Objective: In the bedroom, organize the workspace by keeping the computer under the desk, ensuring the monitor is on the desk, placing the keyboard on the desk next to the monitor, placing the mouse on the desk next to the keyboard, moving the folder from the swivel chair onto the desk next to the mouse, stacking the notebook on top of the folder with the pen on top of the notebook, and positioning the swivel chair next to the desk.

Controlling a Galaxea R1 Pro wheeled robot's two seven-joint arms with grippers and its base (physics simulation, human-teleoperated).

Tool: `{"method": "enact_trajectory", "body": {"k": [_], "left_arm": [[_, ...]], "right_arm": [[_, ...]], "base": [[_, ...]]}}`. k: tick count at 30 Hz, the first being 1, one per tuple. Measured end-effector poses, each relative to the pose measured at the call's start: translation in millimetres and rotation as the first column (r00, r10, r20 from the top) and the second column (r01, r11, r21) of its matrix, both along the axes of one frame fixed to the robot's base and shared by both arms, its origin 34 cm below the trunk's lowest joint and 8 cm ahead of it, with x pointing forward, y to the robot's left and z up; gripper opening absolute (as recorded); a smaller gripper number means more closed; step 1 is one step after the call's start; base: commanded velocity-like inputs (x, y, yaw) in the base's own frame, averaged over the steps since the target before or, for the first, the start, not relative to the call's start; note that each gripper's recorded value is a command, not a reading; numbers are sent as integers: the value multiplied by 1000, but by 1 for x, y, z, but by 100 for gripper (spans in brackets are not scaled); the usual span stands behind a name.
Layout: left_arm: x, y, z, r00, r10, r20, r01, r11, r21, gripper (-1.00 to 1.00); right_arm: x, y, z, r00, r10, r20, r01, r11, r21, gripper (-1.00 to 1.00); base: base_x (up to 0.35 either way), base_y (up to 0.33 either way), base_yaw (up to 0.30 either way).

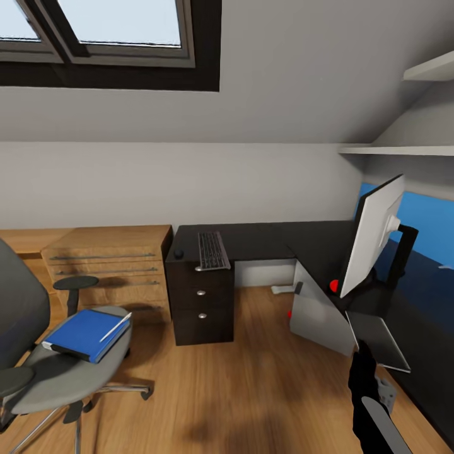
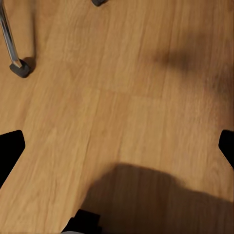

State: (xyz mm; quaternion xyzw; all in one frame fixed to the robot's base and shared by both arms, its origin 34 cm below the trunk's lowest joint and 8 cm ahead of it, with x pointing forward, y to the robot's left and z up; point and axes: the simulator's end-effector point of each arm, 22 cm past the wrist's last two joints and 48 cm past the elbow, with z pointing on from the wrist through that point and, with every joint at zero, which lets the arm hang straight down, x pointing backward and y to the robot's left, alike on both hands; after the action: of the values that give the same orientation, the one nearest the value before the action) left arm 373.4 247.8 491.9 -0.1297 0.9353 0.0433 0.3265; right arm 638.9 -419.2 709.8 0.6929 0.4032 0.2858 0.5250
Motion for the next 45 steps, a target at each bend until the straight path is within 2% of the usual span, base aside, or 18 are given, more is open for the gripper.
{"method": "enact_trajectory", "body": {"k": [20,35,38,45], "left_arm": [[0,0,-1,1000,1,-2,-1,1000,1,100],[-1,0,-1,1000,1,-2,-1,1000,1,100],[-1,0,-1,1000,1,-2,-1,1000,1,100],[-1,0,-1,1000,0,-3,0,1000,0,100]], "right_arm": [[0,-2,0,1000,-3,-1,3,1000,-2,100],[-2,-9,1,1000,-15,0,15,1000,-8,100],[-4,-19,3,1000,-29,1,29,999,-15,100],[-5,-21,3,999,-34,1,34,999,-16,100]], "base": [[71,0,0],[1,0,0],[0,0,0],[-61,-71,0]]}}
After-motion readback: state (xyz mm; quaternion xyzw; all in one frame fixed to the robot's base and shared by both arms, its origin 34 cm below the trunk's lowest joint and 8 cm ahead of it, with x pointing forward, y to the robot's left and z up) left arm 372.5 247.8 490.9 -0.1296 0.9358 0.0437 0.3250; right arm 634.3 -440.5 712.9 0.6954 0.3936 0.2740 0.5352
